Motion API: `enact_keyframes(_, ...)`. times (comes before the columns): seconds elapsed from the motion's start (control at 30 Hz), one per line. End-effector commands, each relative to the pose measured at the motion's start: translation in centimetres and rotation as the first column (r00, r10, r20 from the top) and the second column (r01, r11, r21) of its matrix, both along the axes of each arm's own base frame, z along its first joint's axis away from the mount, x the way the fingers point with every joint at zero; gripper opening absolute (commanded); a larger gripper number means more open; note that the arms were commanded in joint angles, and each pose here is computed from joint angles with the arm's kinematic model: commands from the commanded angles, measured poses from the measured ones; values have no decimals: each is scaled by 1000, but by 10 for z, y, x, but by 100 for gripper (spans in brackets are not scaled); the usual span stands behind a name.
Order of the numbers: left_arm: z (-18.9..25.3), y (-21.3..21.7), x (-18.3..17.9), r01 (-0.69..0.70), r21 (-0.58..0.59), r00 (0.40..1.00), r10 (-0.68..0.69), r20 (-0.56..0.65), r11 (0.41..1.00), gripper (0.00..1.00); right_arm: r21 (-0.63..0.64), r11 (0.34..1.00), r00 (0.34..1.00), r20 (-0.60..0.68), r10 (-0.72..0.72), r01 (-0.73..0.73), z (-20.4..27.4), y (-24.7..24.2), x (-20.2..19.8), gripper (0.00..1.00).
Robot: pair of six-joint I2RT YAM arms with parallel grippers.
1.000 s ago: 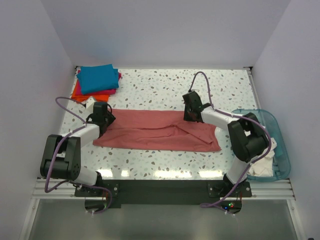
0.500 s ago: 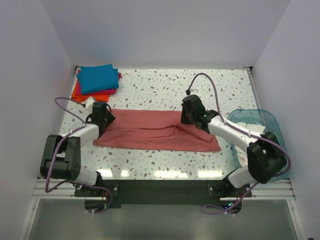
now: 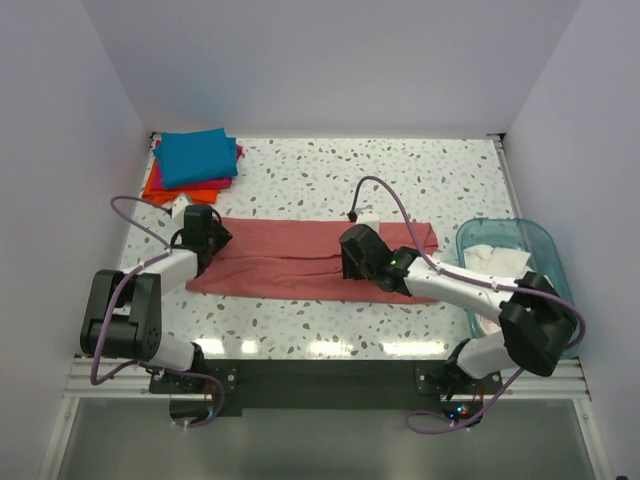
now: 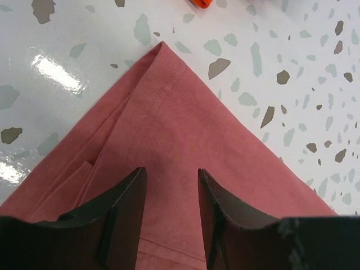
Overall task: Fold and stack the t-shirts
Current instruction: Fold the tshirt
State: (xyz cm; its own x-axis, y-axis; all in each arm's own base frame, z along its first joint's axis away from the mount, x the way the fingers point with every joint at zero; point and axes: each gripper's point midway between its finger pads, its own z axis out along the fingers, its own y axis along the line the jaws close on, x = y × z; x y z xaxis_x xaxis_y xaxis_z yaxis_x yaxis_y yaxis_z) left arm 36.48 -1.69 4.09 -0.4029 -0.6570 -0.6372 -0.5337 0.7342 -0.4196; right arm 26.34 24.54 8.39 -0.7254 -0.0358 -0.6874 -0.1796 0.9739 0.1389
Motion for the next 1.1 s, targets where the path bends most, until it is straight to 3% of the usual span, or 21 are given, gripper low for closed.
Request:
enact_keyframes(0.0,22,0,13,12,-9,995,-11,97,1000,47,-38,994,986,134,-101,107,36,-30,13,47)
enact_keyframes(0.17,25,-1,13,15,-13,994,-13,107,1000,47,-105,965,957,193,-218,241,57,-76,30,47)
enact_keyframes(0.27,29,-2,15,18,-14,993,-17,115,1000,47,-111,947,949,128,-288,302,46,-106,53,46)
enact_keyframes(0.5,30,-5,17,28,-27,993,-25,116,999,47,-221,950,974,-13,-227,219,9,-93,87,42)
enact_keyframes(0.77,29,-5,16,33,-26,993,-29,114,999,47,-214,965,979,-107,-175,149,-21,-92,50,31)
enact_keyframes(1.07,30,-6,17,35,-26,993,-32,116,999,47,-193,979,988,-128,-86,60,-21,-78,-6,30)
